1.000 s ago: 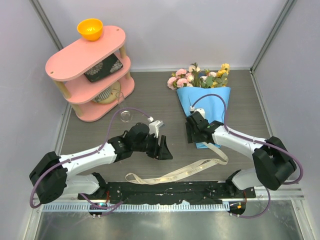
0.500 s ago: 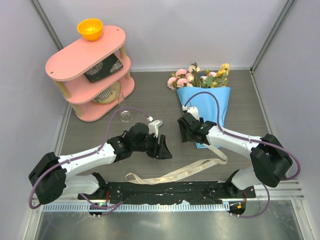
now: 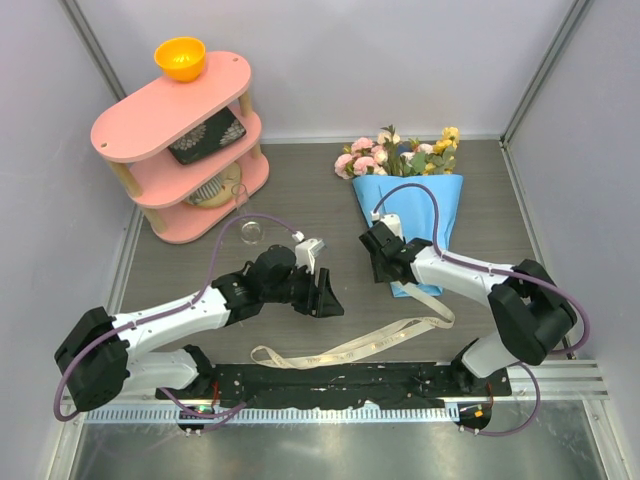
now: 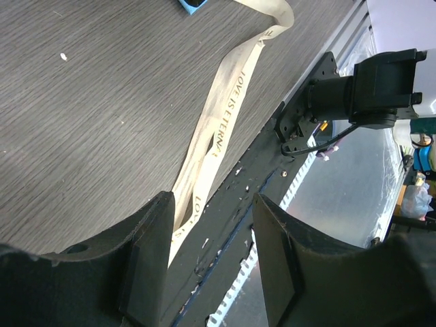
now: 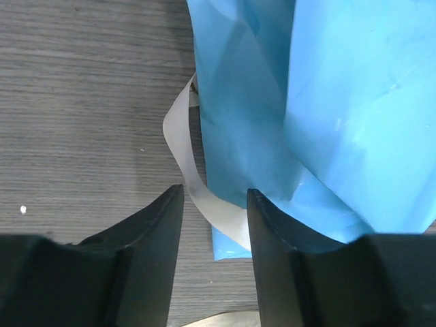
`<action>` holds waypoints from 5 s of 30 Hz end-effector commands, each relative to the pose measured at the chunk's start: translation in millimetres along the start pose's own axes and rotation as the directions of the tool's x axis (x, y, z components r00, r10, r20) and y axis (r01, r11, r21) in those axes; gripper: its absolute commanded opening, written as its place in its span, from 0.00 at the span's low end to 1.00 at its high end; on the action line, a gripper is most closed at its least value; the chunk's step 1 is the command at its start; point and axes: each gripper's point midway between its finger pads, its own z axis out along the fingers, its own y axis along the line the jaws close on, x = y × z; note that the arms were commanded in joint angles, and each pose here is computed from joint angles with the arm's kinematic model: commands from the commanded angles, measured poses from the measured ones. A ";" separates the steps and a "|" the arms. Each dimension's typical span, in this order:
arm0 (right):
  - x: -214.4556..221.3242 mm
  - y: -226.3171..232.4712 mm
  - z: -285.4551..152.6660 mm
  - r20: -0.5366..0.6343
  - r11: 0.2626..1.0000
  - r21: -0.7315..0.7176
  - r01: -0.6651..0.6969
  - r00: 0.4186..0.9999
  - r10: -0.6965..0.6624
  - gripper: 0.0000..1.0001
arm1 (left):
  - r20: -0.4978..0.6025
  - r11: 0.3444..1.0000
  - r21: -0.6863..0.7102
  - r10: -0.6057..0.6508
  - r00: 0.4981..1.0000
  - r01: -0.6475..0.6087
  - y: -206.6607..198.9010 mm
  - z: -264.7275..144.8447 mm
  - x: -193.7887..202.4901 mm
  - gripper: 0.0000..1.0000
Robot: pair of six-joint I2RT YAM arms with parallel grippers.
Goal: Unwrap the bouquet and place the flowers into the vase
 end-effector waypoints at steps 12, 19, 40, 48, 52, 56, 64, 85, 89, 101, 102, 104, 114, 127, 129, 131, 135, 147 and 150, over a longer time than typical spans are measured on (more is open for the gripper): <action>-5.7 93.3 -36.8 0.050 0.948 -0.317 0.015 0.999 0.001 0.01 | 0.091 0.999 -0.036 0.037 0.995 -0.033 -3.6 -14.1 -18.7 0.52; 22.4 196.1 -140.5 0.034 0.491 -0.867 0.086 0.993 -0.115 0.01 | 0.308 0.989 -0.140 0.090 0.947 -0.048 4.4 -56.1 -48.1 0.52; 147.5 62.7 -105.9 -0.301 0.845 -0.500 -0.191 0.953 0.037 0.62 | 0.302 0.994 -0.111 0.038 0.953 -0.004 11.9 -47.6 -35.7 0.61; 140.5 65.9 -89.1 -0.244 0.834 -0.494 -0.244 0.960 0.137 0.63 | 0.233 0.995 -0.090 0.052 0.971 -0.032 5.3 -39.2 -30.6 0.60; 125.6 88.7 -76.6 -0.217 0.818 -0.523 -0.239 0.966 0.144 0.62 | 0.223 0.994 -0.105 0.049 0.974 -0.026 8.3 -43.3 -26.2 0.62; 96.8 116.0 -49.6 -0.157 0.853 -0.490 -0.177 0.981 0.114 0.62 | 0.239 0.990 -0.142 0.055 0.969 -0.021 14.0 -51.9 -26.0 0.65; 22.3 135.2 -55.2 -0.007 0.901 -0.428 -0.066 0.998 0.070 0.64 | 0.214 0.963 -0.264 0.104 0.971 -0.045 33.6 -69.0 -22.2 0.80; 43.4 31.5 -100.9 0.115 0.896 -0.390 -0.210 0.955 0.274 0.72 | -0.532 0.943 -0.106 0.214 0.819 -0.316 59.7 24.1 26.9 0.70; 44.7 25.3 -101.8 0.127 0.901 -0.379 -0.210 0.953 0.276 0.72 | -0.590 0.881 -0.194 0.247 0.769 -0.432 71.7 37.6 37.5 0.65; 40.4 23.7 -103.8 0.143 0.906 -0.375 -0.198 0.953 0.268 0.72 | -0.549 0.641 -0.521 0.254 0.796 -0.563 122.0 31.3 17.5 0.29; 39.8 24.2 -104.5 0.146 0.906 -0.377 -0.195 0.953 0.266 0.72 | -0.549 0.620 -0.544 0.246 0.799 -0.565 128.2 26.7 18.6 0.27; 37.7 23.3 -105.4 0.152 0.906 -0.376 -0.195 0.951 0.267 0.73 | -0.515 0.578 -0.611 0.229 0.826 -0.541 137.9 16.5 9.9 0.12; 38.4 25.5 -102.9 0.149 0.908 -0.374 -0.187 0.955 0.257 0.72 | -0.037 0.496 -0.862 0.142 0.989 -0.104 143.9 -64.3 -18.1 0.00; 30.5 29.5 -105.0 0.162 0.912 -0.377 -0.163 0.958 0.238 0.73 | 0.578 0.331 -0.797 0.179 0.796 0.505 163.8 -265.9 -69.9 0.00; 28.4 29.2 -106.2 0.166 0.913 -0.376 -0.161 0.957 0.237 0.73 | 0.609 0.259 -0.790 0.234 0.758 0.555 160.6 -302.6 -81.8 0.00; 28.6 28.7 -105.7 0.165 0.915 -0.371 -0.160 0.958 0.235 0.73 | 0.599 0.151 -0.798 0.311 0.738 0.584 158.9 -340.6 -87.4 0.00; 27.4 28.9 -105.9 0.166 0.917 -0.367 -0.157 0.959 0.231 0.73 | 0.603 0.080 -0.770 0.414 0.682 0.633 146.9 -381.8 -101.9 0.00; 20.9 24.6 -106.7 0.181 0.932 -0.333 -0.146 0.960 0.215 0.73 | 0.571 -0.084 -0.651 0.600 0.560 0.754 107.6 -466.8 -98.3 0.00; 21.1 27.1 -105.6 0.176 0.933 -0.334 -0.138 0.963 0.205 0.72 | 0.543 -0.104 -0.628 0.651 0.530 0.771 87.3 -491.4 -98.9 0.00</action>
